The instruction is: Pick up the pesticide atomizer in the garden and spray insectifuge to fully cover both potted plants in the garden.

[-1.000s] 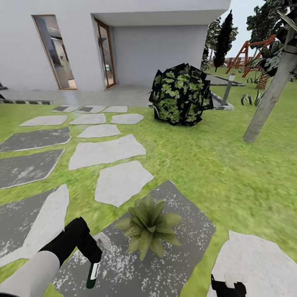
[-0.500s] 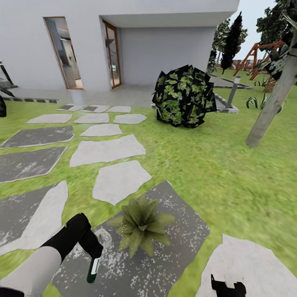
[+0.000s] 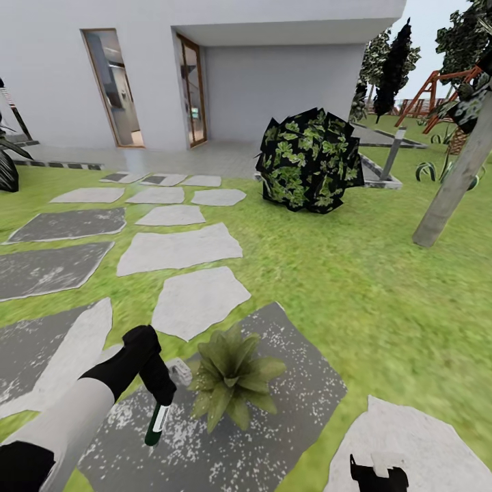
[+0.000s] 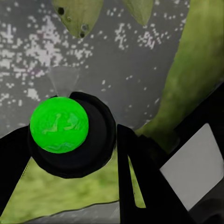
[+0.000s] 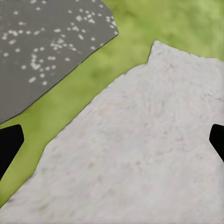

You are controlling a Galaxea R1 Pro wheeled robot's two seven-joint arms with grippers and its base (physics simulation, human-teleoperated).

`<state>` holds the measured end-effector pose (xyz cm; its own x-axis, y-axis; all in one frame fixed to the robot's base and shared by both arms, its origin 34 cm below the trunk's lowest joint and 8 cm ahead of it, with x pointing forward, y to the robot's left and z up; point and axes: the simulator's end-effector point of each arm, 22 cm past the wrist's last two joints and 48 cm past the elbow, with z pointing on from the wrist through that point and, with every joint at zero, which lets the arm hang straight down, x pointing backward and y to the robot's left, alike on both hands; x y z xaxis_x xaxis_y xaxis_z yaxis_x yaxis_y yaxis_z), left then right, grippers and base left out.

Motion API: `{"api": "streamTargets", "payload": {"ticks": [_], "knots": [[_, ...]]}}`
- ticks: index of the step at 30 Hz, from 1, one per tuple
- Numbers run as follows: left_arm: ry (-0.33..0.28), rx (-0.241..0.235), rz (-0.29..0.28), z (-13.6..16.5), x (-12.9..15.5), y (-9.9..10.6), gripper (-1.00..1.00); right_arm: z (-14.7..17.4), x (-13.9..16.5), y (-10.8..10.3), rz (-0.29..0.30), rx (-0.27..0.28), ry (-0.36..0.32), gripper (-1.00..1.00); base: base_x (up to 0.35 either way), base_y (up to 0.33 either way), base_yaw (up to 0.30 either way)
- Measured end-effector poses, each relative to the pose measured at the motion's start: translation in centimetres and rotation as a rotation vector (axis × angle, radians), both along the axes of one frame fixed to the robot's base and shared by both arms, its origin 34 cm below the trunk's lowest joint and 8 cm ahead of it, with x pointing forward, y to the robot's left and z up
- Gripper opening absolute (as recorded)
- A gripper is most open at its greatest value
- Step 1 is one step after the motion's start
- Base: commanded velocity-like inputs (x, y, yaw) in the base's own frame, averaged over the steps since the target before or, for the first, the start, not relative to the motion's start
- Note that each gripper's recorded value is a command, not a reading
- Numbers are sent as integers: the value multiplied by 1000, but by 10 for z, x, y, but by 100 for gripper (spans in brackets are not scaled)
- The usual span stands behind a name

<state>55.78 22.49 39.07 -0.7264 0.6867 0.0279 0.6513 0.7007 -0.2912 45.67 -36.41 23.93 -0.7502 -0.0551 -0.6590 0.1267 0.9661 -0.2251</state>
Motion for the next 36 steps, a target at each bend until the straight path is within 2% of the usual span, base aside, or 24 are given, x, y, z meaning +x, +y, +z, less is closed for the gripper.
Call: {"api": "streamTargets", "payload": {"ticks": [6,14,23,32,36], "knots": [[-5,1,-2,2,2,0,-100,0,0,1,-1,2,0,100,5,-28,138],[-3,-3,2,1,1,-1,-100,0,0,1,1,2,0,100,48,-244,268],[0,0,5,0,0,2,-100,-1,0,2,1,2,1,100,-187,-225,53],[4,1,3,-2,-3,2,-100,0,0,2,0,2,1,100,-47,-249,264],[3,7,8,-1,-3,7,-100,0,0,1,1,2,0,100,0,-47,150]]}}
